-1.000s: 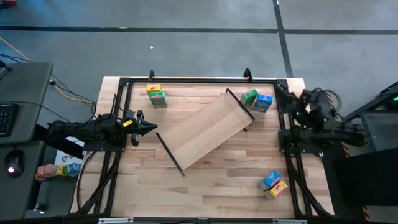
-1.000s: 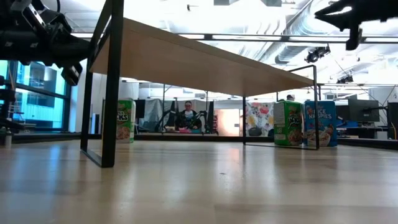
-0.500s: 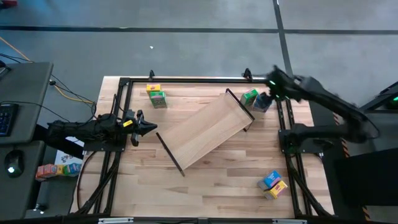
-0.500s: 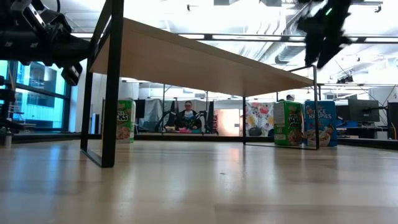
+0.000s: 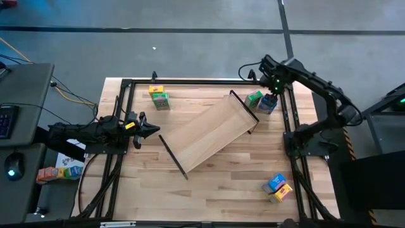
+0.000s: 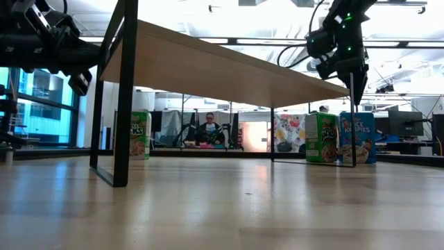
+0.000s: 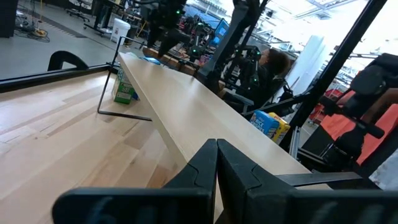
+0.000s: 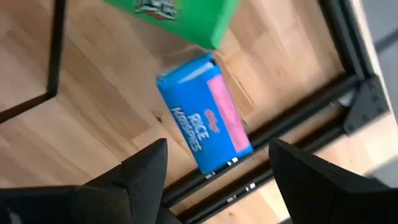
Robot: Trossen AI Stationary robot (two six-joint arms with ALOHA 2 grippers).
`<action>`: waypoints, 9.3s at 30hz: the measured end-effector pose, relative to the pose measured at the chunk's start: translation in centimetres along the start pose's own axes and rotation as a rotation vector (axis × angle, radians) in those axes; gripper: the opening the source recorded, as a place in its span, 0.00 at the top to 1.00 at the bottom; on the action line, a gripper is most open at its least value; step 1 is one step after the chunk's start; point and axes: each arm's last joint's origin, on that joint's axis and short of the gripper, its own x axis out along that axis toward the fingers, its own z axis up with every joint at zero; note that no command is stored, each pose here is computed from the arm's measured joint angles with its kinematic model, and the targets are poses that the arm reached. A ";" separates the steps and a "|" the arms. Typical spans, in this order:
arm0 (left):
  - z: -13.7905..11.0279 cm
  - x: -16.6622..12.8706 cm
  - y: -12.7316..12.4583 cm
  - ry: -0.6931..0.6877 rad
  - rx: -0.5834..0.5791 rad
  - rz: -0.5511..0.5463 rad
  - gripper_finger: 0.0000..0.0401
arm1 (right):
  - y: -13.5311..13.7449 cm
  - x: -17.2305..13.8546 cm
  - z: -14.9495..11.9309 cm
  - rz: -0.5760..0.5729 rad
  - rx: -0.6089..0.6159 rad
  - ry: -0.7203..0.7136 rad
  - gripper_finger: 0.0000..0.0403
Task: Stack cereal on shelf
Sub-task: Put the top blue cereal box on the shelf, then put the blue cereal box on the shelf aligned with the other blue cereal box
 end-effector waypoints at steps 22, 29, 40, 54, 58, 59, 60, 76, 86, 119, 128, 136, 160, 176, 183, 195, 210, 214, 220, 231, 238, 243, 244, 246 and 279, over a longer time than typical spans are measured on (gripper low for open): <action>0.0 0.0 0.0 0.000 0.000 0.000 0.99 | 0.1 4.8 0.9 0.011 -0.106 0.096 0.46; 0.0 0.0 0.0 0.000 0.000 0.000 0.99 | 0.2 4.6 0.7 0.019 -0.092 0.104 0.75; 0.0 0.0 0.0 0.000 0.000 0.000 0.99 | 0.8 -3.6 -2.6 0.016 0.034 0.031 0.92; 0.0 0.0 0.0 0.001 0.000 0.000 0.99 | 6.9 -19.5 -2.6 0.194 -0.062 -0.587 0.86; 0.0 0.0 0.0 0.000 0.000 0.000 0.99 | 10.8 -18.9 1.0 0.176 -0.241 -0.536 0.85; 0.0 0.0 0.0 0.000 0.000 0.000 0.99 | 11.8 -18.3 2.0 0.162 -0.303 -0.511 0.85; 0.0 0.0 0.0 0.000 0.000 0.000 0.99 | 12.7 -17.7 3.0 0.141 -0.363 -0.484 0.85; 0.0 0.0 0.0 0.000 0.000 0.000 0.99 | 16.0 -11.5 9.6 -0.124 -0.779 -0.262 0.85; 0.0 0.0 0.0 0.000 0.000 -0.001 0.99 | 16.6 -11.9 9.2 -0.069 -0.787 -0.279 0.84; 0.0 0.0 0.0 0.000 0.000 0.000 0.99 | 15.7 -14.9 7.2 -0.164 -0.721 -0.384 0.57; 0.0 0.0 0.0 0.000 0.000 0.000 0.99 | 14.7 -19.3 5.7 -0.108 -0.544 -0.580 0.59; 0.0 0.0 0.0 0.001 0.000 0.000 0.99 | 14.2 -19.3 1.4 0.124 -0.339 -0.550 0.86; 0.0 0.0 0.0 0.001 0.000 0.000 0.99 | 14.0 -4.1 -0.8 0.277 0.102 -0.795 1.00; 0.0 0.0 0.0 0.000 0.000 0.000 0.99 | 12.3 -3.7 1.1 0.322 0.118 -0.830 1.00; 0.0 0.0 0.0 0.000 0.000 0.000 0.99 | 11.1 -3.4 1.3 0.263 0.122 -0.827 1.00; 0.0 0.0 0.0 0.000 0.000 0.000 0.99 | 10.3 -3.8 -1.1 0.274 0.062 -0.723 1.00; 0.0 0.0 0.0 0.000 0.000 0.000 0.99 | 12.9 -7.5 -7.8 0.726 0.042 -0.522 0.85; 0.0 0.0 0.0 0.000 0.000 0.000 0.99 | 14.6 -8.0 -9.2 0.803 -0.018 -0.460 0.66; 0.0 0.0 0.0 0.000 0.000 0.000 0.99 | 17.4 -8.7 -10.9 0.934 -0.148 -0.367 0.42; 0.0 0.0 0.0 0.000 0.000 0.000 0.99 | 21.5 -8.0 -14.0 0.749 -0.596 -0.187 0.36; 0.0 0.0 0.0 0.000 0.000 0.000 0.99 | 24.8 -6.4 -16.0 0.575 -0.907 -0.188 0.36; 0.0 0.0 0.0 0.000 0.000 0.000 0.99 | 27.1 -5.2 -16.9 0.483 -0.968 -0.165 0.36; 0.0 0.0 0.0 0.000 0.000 0.000 0.99 | 27.6 -4.9 -17.1 0.471 -0.966 -0.147 0.36; 0.0 0.0 0.0 0.000 0.000 0.000 0.99 | 28.6 -4.2 -17.4 0.449 -0.943 -0.107 0.36; 0.0 0.0 0.0 0.000 0.000 0.000 0.99 | 30.3 -1.8 -17.0 0.152 -0.903 -0.199 0.36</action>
